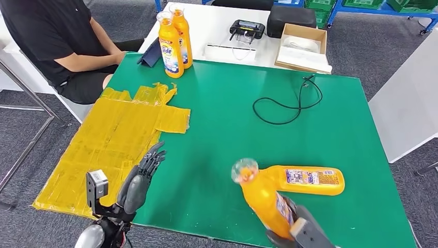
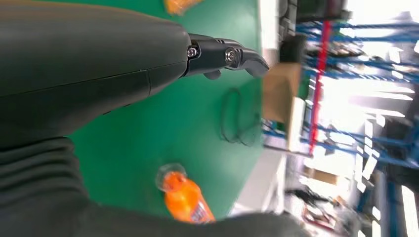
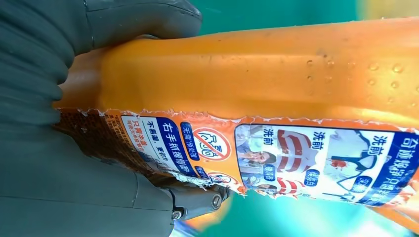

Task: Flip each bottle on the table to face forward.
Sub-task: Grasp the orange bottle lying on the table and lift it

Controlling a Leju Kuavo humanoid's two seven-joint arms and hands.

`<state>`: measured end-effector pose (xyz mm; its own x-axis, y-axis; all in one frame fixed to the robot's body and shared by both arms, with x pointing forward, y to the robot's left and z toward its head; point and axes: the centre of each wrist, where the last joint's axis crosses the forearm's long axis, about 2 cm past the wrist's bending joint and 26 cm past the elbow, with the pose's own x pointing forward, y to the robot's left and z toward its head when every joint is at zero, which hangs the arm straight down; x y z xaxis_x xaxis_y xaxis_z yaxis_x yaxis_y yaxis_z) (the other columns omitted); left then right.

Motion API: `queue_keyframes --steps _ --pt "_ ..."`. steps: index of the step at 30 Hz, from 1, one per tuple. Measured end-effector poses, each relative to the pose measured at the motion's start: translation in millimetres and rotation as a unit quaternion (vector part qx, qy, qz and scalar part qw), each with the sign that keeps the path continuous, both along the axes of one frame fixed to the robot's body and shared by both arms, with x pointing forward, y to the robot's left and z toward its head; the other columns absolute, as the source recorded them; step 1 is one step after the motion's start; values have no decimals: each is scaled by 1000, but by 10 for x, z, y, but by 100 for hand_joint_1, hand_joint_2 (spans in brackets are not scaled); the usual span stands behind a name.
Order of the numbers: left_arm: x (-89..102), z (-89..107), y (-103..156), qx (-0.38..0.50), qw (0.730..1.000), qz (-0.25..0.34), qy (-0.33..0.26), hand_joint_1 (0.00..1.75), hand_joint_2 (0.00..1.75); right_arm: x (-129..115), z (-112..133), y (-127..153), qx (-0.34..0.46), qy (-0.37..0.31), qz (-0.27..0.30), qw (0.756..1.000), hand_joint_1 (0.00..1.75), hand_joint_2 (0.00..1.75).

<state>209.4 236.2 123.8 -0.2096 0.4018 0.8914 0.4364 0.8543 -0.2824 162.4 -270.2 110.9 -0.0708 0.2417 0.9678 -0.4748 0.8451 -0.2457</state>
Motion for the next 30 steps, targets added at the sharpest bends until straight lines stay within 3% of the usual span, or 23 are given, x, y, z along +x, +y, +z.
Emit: queue_keyframes --steps 5,10,20,30 --pt "123 273 -168 -16 999 -18 -26 0 175 283 376 355 45 -69 -21 996 175 175" --pt "166 418 -334 -33 998 -37 -38 0 175 355 509 573 53 -95 -21 994 175 175" --pt "107 481 -426 -37 996 -49 -65 0 175 329 541 868 38 -112 -17 993 175 175" --pt "19 484 -405 -44 995 -53 -78 0 175 236 495 910 23 -110 -8 994 175 175"
